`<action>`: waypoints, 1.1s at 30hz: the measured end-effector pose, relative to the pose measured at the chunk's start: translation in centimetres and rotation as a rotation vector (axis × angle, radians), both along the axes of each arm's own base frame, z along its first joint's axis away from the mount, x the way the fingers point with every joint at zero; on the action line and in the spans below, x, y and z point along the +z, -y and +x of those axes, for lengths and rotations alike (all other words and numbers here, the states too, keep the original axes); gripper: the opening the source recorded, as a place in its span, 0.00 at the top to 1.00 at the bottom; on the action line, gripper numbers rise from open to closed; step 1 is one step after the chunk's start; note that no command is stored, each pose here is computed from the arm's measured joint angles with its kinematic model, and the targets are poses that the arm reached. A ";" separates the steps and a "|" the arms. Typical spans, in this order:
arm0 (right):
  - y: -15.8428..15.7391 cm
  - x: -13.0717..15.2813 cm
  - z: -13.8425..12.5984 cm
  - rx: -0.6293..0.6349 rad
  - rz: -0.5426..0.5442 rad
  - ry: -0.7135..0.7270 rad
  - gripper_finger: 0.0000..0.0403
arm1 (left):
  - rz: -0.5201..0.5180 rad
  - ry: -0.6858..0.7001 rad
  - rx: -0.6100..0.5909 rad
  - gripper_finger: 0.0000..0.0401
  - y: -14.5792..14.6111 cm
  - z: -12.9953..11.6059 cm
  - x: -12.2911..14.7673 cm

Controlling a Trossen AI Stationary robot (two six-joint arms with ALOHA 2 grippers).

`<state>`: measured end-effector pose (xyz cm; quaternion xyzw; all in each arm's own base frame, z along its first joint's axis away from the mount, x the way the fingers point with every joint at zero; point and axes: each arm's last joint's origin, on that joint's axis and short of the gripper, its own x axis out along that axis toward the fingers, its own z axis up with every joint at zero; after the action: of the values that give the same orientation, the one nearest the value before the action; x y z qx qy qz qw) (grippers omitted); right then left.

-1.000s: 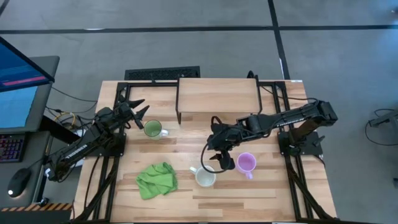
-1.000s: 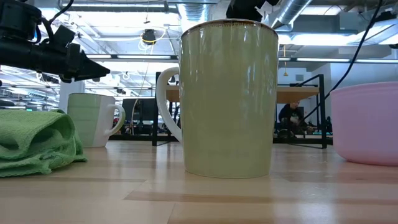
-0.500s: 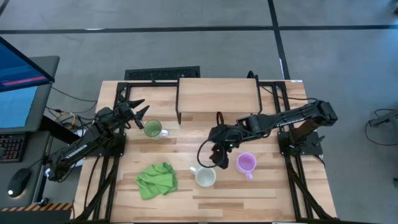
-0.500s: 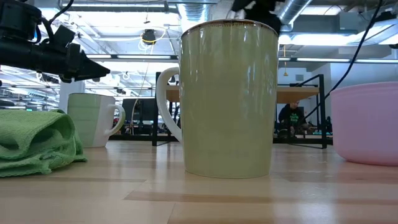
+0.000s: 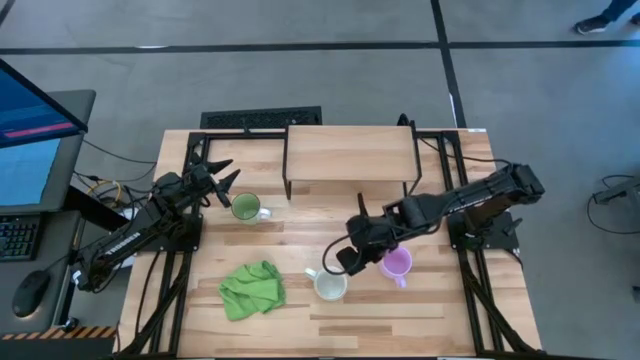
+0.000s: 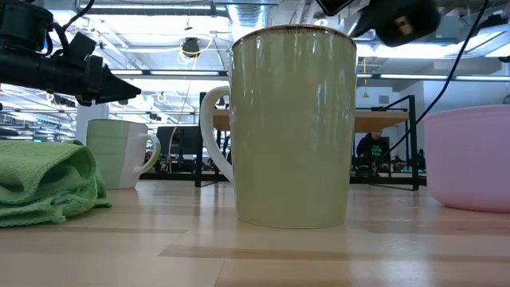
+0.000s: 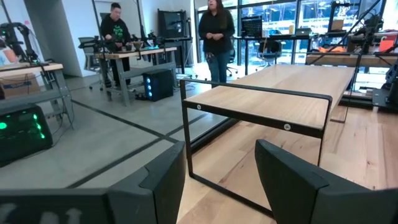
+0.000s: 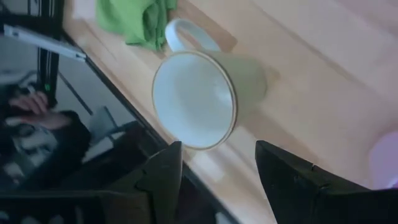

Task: Stack small to large cups/mugs on shelf
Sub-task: Put the yellow mug on the shelf

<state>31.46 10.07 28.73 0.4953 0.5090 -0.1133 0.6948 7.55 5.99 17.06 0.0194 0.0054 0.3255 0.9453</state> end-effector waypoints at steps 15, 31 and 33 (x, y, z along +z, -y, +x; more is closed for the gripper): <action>-2.6 0.0 -0.9 -0.221 0.030 -0.048 0.44 | 0.000 0.000 0.000 0.54 0.0 0.0 0.0; -4.0 -2.5 1.1 -0.239 0.034 -0.054 0.44 | -0.002 -0.004 0.000 0.54 0.0 0.0 0.0; -4.2 -3.3 1.5 -0.234 0.029 -0.062 0.44 | -0.003 -0.004 0.000 0.54 0.0 0.0 0.0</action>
<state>33.00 14.31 25.39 0.5575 0.4704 -0.2015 0.6537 7.55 5.99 17.03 0.0188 0.0075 0.3256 0.9453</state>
